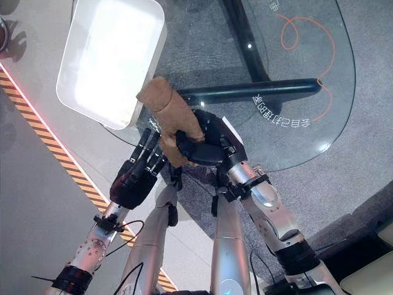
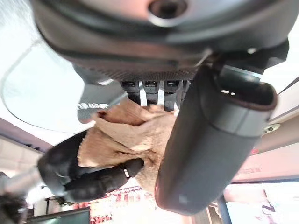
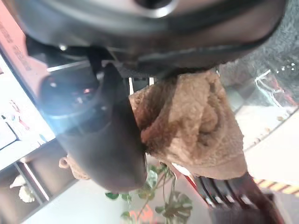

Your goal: Wipe the table with a cloth and put it in the basket.

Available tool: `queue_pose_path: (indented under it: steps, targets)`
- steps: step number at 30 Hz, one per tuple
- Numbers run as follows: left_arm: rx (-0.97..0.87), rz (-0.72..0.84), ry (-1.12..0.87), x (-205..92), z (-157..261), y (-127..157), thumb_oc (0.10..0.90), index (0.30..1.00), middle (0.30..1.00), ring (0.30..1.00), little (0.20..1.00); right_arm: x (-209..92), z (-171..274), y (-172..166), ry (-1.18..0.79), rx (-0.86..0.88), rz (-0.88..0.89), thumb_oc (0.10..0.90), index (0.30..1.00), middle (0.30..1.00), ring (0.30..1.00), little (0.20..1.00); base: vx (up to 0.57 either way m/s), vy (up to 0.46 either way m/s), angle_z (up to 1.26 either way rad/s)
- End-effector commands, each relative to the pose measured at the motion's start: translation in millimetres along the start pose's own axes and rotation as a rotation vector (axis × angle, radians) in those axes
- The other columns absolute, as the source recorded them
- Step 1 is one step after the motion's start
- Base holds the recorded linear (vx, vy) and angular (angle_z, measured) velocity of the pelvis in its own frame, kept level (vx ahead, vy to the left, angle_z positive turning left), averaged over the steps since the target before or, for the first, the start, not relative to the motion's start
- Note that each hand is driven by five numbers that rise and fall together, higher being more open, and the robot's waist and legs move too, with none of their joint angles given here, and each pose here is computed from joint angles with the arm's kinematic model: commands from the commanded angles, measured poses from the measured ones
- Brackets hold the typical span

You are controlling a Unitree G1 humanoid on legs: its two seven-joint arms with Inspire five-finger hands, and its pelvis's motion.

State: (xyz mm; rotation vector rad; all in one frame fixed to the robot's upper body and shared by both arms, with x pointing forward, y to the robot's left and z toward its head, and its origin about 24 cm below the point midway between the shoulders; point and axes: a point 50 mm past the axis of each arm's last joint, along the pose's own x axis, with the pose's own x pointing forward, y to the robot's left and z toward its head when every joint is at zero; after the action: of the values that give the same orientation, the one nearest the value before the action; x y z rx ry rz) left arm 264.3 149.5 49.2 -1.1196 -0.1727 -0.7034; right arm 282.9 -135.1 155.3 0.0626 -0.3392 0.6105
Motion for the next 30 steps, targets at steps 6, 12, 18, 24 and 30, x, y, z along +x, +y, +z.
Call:
queue_pose_path:
  steps: [6,12,18,24,30]
  targets:
    - [-0.006,-0.163,0.01,19,8,-29,0.8,0.9,0.9,0.9,0.9,21,53,52,-0.247,-0.098,0.347,0.1,0.3,0.3,0.3,0.2,-0.01,-0.036,0.0]
    - [0.022,-0.131,0.007,23,14,-27,0.8,0.9,0.9,0.9,0.9,22,49,52,-0.209,-0.139,0.367,0.1,0.3,0.3,0.3,0.2,-0.02,-0.025,0.01]
    - [0.025,-0.149,0.017,27,16,-31,0.8,0.9,0.9,0.9,0.9,24,42,49,-0.138,-0.184,0.349,0.1,0.3,0.3,0.3,0.2,0.0,0.0,0.0]
    - [0.022,-0.202,0.016,31,17,-37,0.8,0.9,0.9,0.9,0.9,25,18,34,0.054,-0.34,0.23,0.1,0.3,0.3,0.3,0.2,0.01,-0.001,0.0]
    - [0.004,-0.282,-0.022,31,18,-49,0.8,0.9,0.9,0.9,0.9,19,2,28,0.169,-0.369,0.185,0.1,0.3,0.3,0.3,0.2,0.02,-0.001,0.0]
